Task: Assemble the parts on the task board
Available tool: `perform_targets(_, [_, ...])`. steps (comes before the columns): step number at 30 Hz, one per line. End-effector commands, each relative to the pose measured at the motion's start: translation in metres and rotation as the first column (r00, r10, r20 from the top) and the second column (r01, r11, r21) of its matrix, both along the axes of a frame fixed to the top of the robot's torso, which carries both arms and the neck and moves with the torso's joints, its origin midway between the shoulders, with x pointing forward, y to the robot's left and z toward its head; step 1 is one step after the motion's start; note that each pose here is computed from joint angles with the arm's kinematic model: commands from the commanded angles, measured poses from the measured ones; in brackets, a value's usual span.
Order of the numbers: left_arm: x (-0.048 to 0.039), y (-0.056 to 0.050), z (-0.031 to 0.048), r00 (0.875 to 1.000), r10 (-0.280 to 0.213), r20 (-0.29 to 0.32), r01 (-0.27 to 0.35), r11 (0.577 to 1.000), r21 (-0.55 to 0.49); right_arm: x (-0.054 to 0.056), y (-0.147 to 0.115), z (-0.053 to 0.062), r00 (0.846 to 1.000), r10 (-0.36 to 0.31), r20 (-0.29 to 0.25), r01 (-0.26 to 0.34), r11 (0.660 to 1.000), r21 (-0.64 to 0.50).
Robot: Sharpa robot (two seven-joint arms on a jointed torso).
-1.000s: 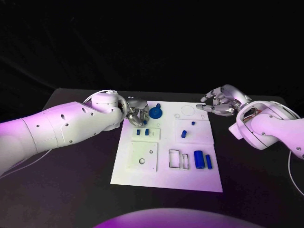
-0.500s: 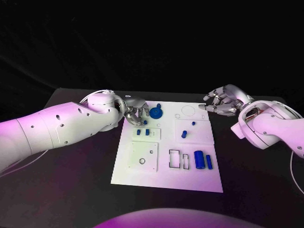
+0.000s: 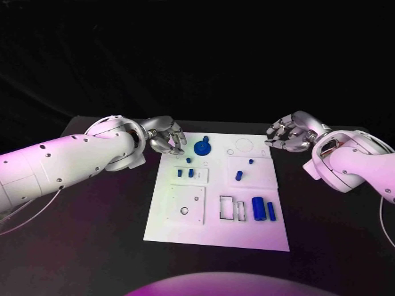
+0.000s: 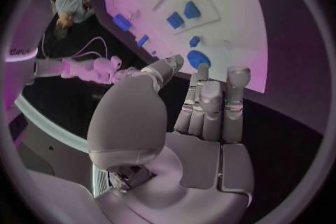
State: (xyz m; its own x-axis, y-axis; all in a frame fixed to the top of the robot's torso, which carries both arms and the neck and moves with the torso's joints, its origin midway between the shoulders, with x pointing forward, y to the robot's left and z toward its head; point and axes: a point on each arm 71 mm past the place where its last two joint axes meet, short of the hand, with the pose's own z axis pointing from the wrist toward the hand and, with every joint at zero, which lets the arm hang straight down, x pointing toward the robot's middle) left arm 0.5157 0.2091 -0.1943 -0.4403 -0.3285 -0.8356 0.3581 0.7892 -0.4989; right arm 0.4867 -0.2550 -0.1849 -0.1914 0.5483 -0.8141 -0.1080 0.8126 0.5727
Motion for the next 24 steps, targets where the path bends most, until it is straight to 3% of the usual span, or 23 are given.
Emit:
perform_targets(1, [-0.0001,0.008,0.0153,0.988,0.098,-0.119,-0.143,0.873,-0.466,-0.001,0.010,-0.002,0.987,0.159,0.011,-0.155,0.974,-0.163])
perform_targets(6, [-0.0054,0.020,0.0218,0.964,0.104,-0.246,-0.249,0.683,-0.687,0.000,0.019,-0.007,0.967,0.255,0.015,-0.237,0.915,-0.327])
perform_targets(9, [-0.0088,0.024,0.0232,0.955,0.080,-0.286,-0.273,0.620,-0.736,0.001,0.024,-0.012,0.958,0.287,0.014,-0.259,0.883,-0.392])
perform_targets(16, [-0.0144,0.028,0.0249,0.947,0.049,-0.318,-0.291,0.555,-0.779,-0.001,0.038,-0.022,0.941,0.338,0.009,-0.294,0.830,-0.474])
perform_targets(24, [-0.0183,0.030,0.0264,0.944,0.032,-0.329,-0.294,0.532,-0.794,-0.003,0.052,-0.030,0.932,0.363,0.001,-0.316,0.812,-0.491])
